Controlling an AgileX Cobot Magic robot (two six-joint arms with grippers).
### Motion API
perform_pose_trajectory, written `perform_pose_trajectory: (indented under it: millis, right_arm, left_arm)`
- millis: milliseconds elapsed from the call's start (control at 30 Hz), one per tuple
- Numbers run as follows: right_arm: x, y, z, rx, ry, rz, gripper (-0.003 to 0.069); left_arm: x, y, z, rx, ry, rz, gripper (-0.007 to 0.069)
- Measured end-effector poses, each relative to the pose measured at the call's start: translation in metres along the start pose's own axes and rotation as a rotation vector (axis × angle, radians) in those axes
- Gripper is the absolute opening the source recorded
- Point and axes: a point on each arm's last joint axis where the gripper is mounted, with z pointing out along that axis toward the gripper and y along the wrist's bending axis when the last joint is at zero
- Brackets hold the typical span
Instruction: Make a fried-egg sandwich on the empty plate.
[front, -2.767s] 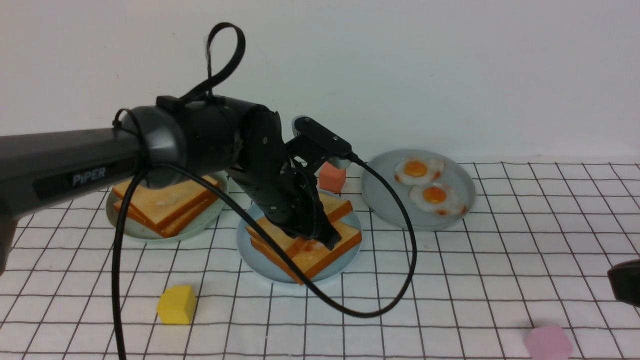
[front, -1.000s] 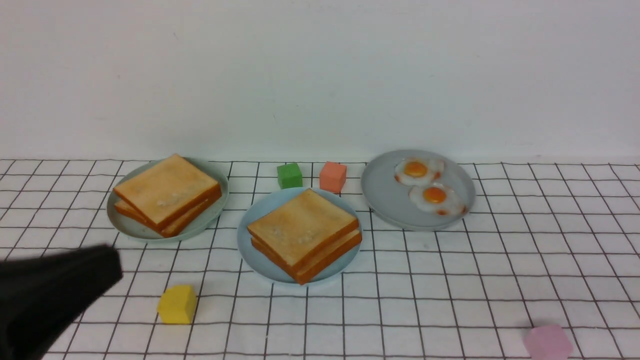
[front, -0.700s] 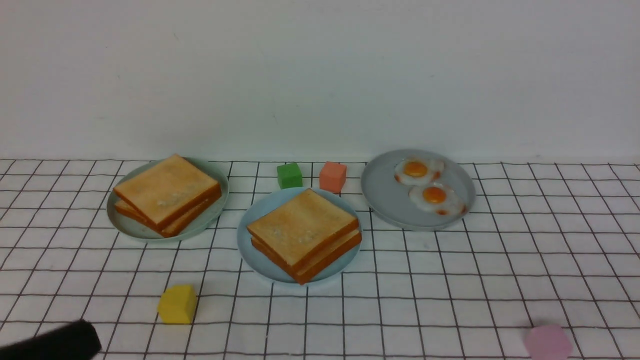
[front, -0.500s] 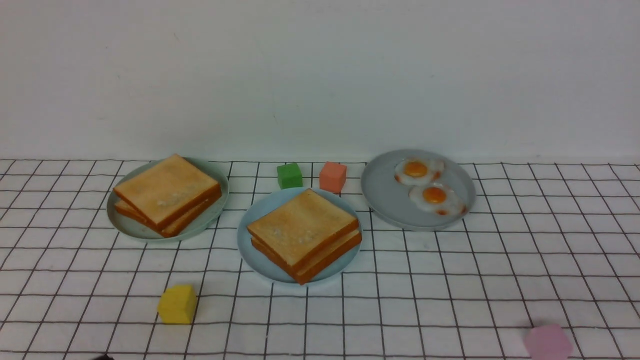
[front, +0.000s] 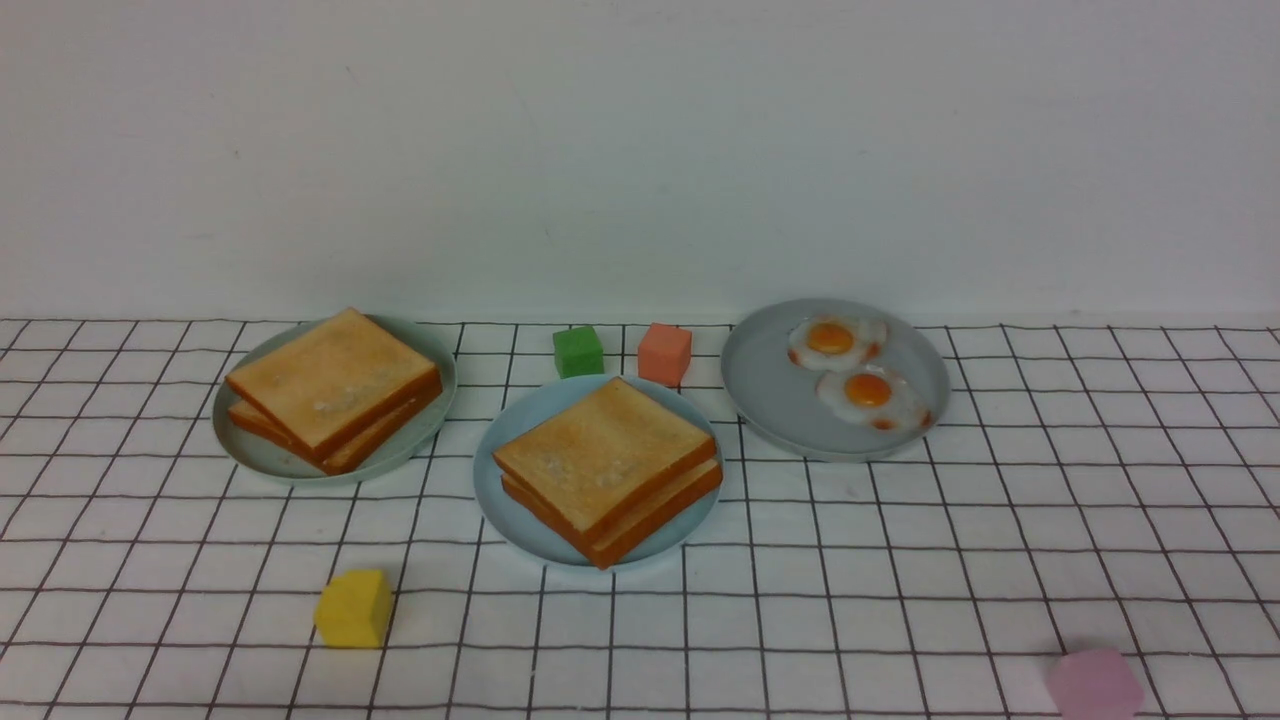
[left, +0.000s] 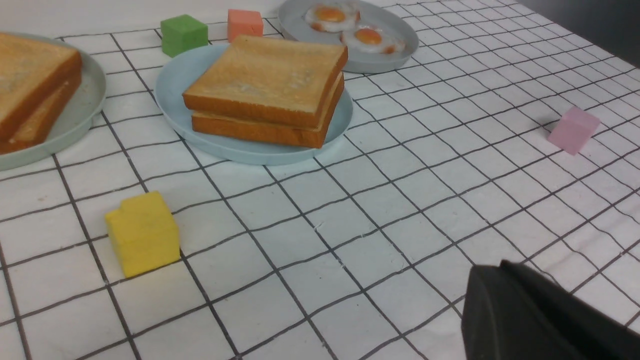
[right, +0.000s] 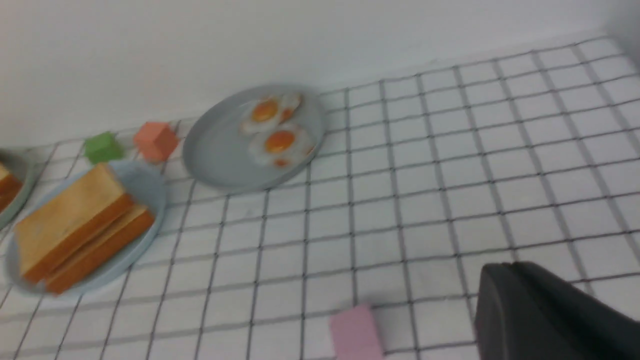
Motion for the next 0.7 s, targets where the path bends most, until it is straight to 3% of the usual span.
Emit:
perform_pose_trajectory:
  millis: [233,500,700]
  right_arm:
    - [0.036,0.000,0.019,0.029,-0.167,-0.076,-0.0012]
    - [0.093,-0.011,0.044,0.067,-0.171,-0.039,-0.0011]
    - [0.101,-0.012,0.048,0.061,-0.157,-0.029,-0.0011]
  left_arm:
    - [0.000,0.000,0.000,0.000,0.000,0.000,-0.0013]
    - [0.000,0.000,0.000,0.000,0.000,0.000,-0.0013]
    - [0.000,0.000,0.000,0.000,0.000,0.000,-0.0013]
